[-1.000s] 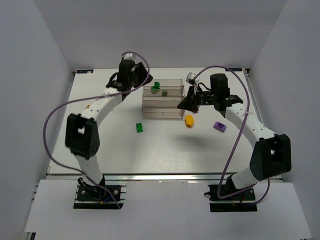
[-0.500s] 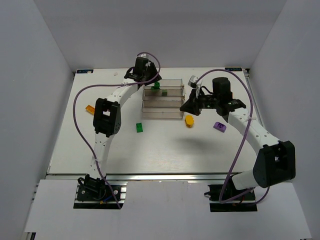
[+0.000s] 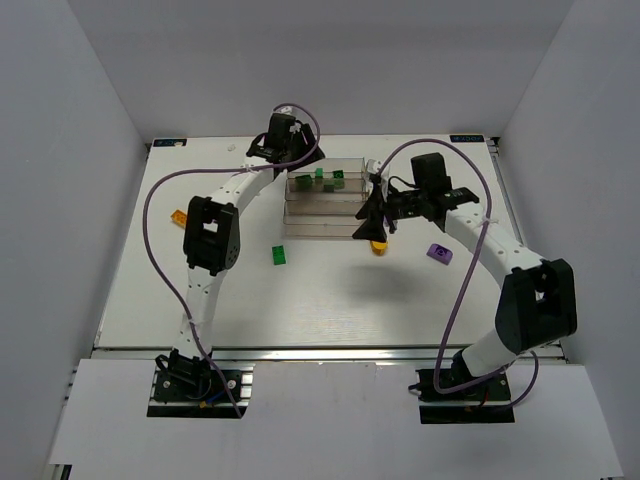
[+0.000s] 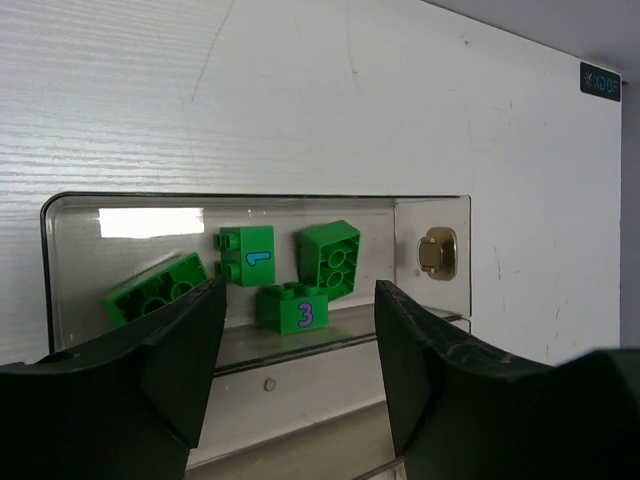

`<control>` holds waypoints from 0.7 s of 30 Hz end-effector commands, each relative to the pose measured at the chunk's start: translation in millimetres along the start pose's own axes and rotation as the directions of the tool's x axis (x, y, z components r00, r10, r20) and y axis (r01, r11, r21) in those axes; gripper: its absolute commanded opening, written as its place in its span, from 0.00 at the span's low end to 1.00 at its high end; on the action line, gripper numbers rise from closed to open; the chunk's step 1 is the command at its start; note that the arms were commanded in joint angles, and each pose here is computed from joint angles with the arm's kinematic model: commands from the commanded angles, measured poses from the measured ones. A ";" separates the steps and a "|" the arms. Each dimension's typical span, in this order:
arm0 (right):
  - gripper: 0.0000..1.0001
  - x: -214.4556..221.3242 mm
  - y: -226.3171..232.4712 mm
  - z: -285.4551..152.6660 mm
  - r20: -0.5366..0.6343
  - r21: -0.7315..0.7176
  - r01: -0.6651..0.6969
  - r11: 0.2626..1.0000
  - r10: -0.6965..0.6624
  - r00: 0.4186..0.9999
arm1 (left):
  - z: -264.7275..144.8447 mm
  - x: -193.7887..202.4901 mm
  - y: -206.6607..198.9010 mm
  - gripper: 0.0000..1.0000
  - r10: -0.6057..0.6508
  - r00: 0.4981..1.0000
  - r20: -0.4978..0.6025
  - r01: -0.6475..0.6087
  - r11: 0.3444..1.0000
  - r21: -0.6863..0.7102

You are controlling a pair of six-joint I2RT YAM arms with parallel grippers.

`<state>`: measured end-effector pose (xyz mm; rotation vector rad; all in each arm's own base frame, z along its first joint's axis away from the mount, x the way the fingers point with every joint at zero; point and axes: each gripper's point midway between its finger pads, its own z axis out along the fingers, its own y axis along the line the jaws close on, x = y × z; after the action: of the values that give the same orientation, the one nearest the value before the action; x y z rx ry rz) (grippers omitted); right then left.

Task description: Sort the legos into containers by color

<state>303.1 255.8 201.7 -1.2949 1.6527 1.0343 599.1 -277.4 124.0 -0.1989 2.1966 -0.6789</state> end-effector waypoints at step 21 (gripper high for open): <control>0.89 37.5 37.9 134.7 -0.030 -0.395 0.659 0.640 -0.726 0.687 | -367.6 27.6 61.7 0.70 -0.160 0.931 0.329 0.237 0.949 -0.206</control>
<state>242.7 353.1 109.3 -2.1124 0.9466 0.9428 338.7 -101.3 322.0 -0.4697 1.8412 -0.5175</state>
